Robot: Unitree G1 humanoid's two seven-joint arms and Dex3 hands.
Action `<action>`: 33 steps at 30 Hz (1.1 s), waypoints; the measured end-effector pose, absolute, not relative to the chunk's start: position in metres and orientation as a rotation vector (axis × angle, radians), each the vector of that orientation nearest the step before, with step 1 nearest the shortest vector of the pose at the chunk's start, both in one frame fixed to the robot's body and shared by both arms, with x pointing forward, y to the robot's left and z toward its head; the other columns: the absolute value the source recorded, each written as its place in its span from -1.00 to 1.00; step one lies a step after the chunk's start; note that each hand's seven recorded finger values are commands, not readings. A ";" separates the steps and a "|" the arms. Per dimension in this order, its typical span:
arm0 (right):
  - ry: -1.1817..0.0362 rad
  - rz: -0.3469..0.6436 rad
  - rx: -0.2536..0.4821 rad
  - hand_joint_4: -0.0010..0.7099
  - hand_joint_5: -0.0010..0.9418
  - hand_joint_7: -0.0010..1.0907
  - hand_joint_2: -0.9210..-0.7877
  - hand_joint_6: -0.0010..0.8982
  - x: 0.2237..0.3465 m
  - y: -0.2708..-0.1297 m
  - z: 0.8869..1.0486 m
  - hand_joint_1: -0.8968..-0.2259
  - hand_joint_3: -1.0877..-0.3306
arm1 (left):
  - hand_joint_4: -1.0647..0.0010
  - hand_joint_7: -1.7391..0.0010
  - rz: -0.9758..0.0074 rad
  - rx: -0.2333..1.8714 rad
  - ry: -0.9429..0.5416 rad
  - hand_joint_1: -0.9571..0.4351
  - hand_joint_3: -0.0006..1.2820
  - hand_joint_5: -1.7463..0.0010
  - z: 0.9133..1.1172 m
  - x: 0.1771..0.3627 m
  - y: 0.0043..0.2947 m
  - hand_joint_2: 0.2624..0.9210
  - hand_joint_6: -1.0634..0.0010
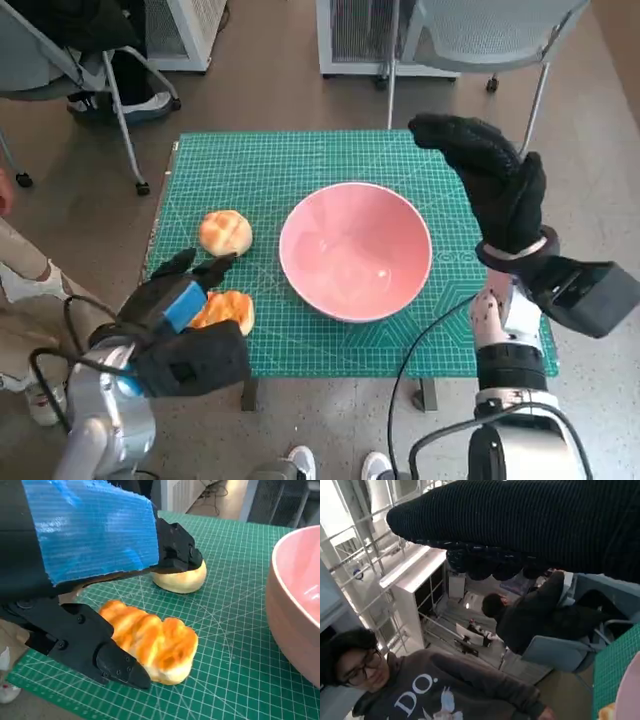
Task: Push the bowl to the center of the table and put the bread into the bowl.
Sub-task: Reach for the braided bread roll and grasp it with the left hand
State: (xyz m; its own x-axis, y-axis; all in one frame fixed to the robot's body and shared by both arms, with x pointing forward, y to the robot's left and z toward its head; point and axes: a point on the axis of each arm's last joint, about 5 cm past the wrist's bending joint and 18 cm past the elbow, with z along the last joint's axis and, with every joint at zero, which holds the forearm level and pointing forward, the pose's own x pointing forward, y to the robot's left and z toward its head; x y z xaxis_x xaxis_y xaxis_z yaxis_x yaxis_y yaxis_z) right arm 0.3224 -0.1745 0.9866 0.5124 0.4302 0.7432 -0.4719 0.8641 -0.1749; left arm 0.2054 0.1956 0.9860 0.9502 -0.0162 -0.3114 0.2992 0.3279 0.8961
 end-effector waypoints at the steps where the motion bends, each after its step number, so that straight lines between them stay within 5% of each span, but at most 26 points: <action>1: -0.879 0.543 0.052 -0.63 -1.00 -0.12 -1.00 -1.00 0.322 -0.174 0.987 -0.11 -0.15 | 0.77 0.99 -0.212 1.222 0.268 0.17 -0.98 0.99 0.986 0.206 0.195 0.43 0.40; 18: -0.879 0.553 0.048 -0.63 -1.00 -0.10 -1.00 -1.00 0.322 -0.175 0.987 -0.12 -0.14 | 0.59 0.97 -0.207 1.229 0.293 0.20 -0.99 0.97 0.980 0.212 0.192 0.47 0.26; 19: -0.880 0.554 0.048 -0.63 -1.00 -0.09 -1.00 -1.00 0.322 -0.175 0.987 -0.12 -0.14 | 0.47 0.97 -0.207 1.229 0.293 0.24 -0.98 0.86 0.979 0.212 0.192 0.50 0.20; 20: -0.880 0.554 0.047 -0.63 -1.00 -0.09 -1.00 -1.00 0.322 -0.175 0.987 -0.12 -0.14 | 0.38 0.96 -0.206 1.230 0.295 0.34 -0.98 0.19 0.979 0.213 0.192 0.55 0.05; 21: -0.881 0.555 0.047 -0.63 -1.00 -0.08 -1.00 -1.00 0.322 -0.175 0.987 -0.12 -0.14 | 0.32 0.95 -0.205 1.232 0.299 0.40 -0.98 -0.24 0.978 0.214 0.192 0.58 -0.04; 22: -0.883 0.556 0.047 -0.63 -1.00 -0.08 -1.00 -1.00 0.322 -0.175 0.987 -0.12 -0.14 | 0.24 0.93 -0.205 1.234 0.307 0.43 -0.98 -0.39 0.977 0.216 0.192 0.60 -0.11; 24: -0.886 0.558 0.045 -0.63 -1.00 -0.08 -1.00 -1.00 0.322 -0.175 0.988 -0.12 -0.13 | -0.09 0.84 -0.207 1.240 0.326 0.74 -0.41 -0.47 0.974 0.218 0.193 0.27 -0.33; 26: -0.888 0.559 0.045 -0.63 -1.00 -0.08 -1.00 -1.00 0.322 -0.175 0.988 -0.13 -0.13 | -0.21 0.78 -0.213 1.244 0.344 0.85 -0.16 -0.51 0.971 0.220 0.193 0.10 -0.39; 28: -0.889 0.559 0.045 -0.63 -1.00 -0.07 -1.00 -1.00 0.322 -0.175 0.988 -0.13 -0.13 | -0.33 0.23 -0.217 1.253 0.354 0.57 -0.37 -0.47 0.969 0.220 0.193 0.36 -0.33; 33: -0.891 0.558 0.048 -0.63 -1.00 -0.07 -1.00 -1.00 0.322 -0.175 0.988 -0.14 -0.13 | -0.35 -0.09 -0.213 1.289 0.354 0.41 -0.31 -0.49 0.968 0.220 0.193 0.29 -0.35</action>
